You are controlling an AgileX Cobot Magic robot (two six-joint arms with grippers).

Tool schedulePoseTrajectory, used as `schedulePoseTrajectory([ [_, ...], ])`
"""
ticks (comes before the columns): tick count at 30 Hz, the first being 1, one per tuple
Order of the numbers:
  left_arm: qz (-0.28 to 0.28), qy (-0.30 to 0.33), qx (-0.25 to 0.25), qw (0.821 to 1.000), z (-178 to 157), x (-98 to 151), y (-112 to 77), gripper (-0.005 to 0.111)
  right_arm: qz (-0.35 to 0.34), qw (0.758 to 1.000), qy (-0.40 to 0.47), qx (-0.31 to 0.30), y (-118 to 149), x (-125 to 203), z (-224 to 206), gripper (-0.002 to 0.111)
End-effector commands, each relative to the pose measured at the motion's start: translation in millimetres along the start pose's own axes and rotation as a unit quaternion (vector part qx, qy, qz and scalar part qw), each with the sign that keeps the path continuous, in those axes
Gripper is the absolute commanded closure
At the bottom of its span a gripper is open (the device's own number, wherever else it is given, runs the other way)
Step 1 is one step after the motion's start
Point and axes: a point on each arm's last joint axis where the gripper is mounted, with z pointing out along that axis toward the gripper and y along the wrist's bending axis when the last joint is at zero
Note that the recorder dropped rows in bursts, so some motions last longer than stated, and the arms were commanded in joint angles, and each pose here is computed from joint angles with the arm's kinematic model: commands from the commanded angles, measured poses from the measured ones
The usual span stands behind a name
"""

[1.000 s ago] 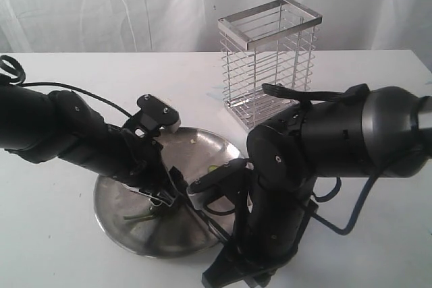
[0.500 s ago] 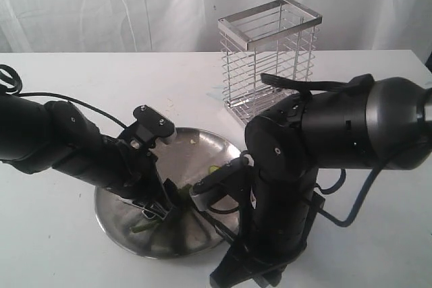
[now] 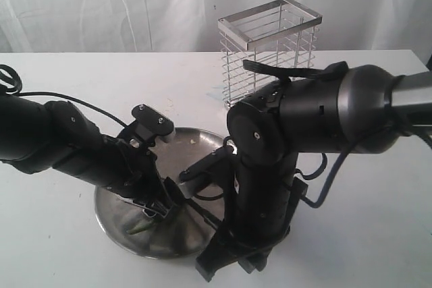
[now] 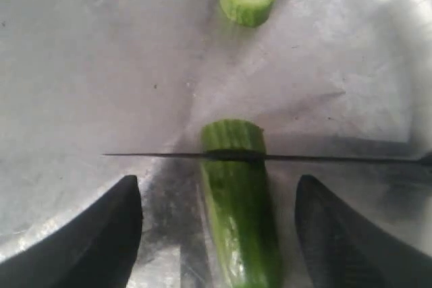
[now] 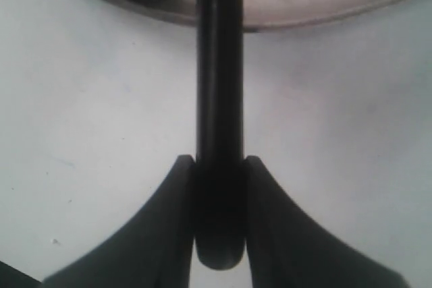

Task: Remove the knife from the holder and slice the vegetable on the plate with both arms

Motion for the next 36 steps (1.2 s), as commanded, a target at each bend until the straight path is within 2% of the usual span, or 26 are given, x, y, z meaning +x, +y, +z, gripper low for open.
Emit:
schedulePoseTrajectory([
  [1,-0.013,-0.001,0.004,1.0,-2.1,1.0,-0.9,0.04,-0.018,1.0,0.011,0.008,-0.4,-11.3,2.3,0.107],
  [4,-0.013,-0.001,0.003,1.0,-2.1,0.9,-0.7,0.04,-0.021,1.0,0.012,0.011,-0.4,-19.0,2.6,0.107],
  [13,-0.018,-0.013,-0.021,1.0,-2.5,-0.2,5.7,0.041,-0.034,0.997,0.064,0.026,-3.4,-9.6,1.5,0.107],
  [15,-0.031,-0.009,-0.024,0.999,-2.0,2.4,9.6,0.048,-0.033,0.997,0.071,0.026,-3.5,-8.4,1.3,0.107],
  [19,-0.04,0.01,-0.025,0.999,3.6,14.5,10.0,0.069,-0.033,0.996,0.073,0.026,-3.5,-8.0,1.2,0.107],
  [26,-0.04,0.017,-0.021,0.999,6.8,16.6,9.1,0.088,-0.033,0.996,0.079,0.026,-3.5,-7.0,1.1,0.107],
  [31,-0.055,0.013,-0.027,0.998,6.7,16.0,10.2,0.107,-0.038,0.994,0.099,0.033,-4.9,-3.6,0.4,0.107],
  [36,-0.065,0.009,-0.033,0.997,6.2,15.2,11.2,0.107,-0.041,0.993,0.103,0.048,-7.7,-3.0,0.0,0.107],
])
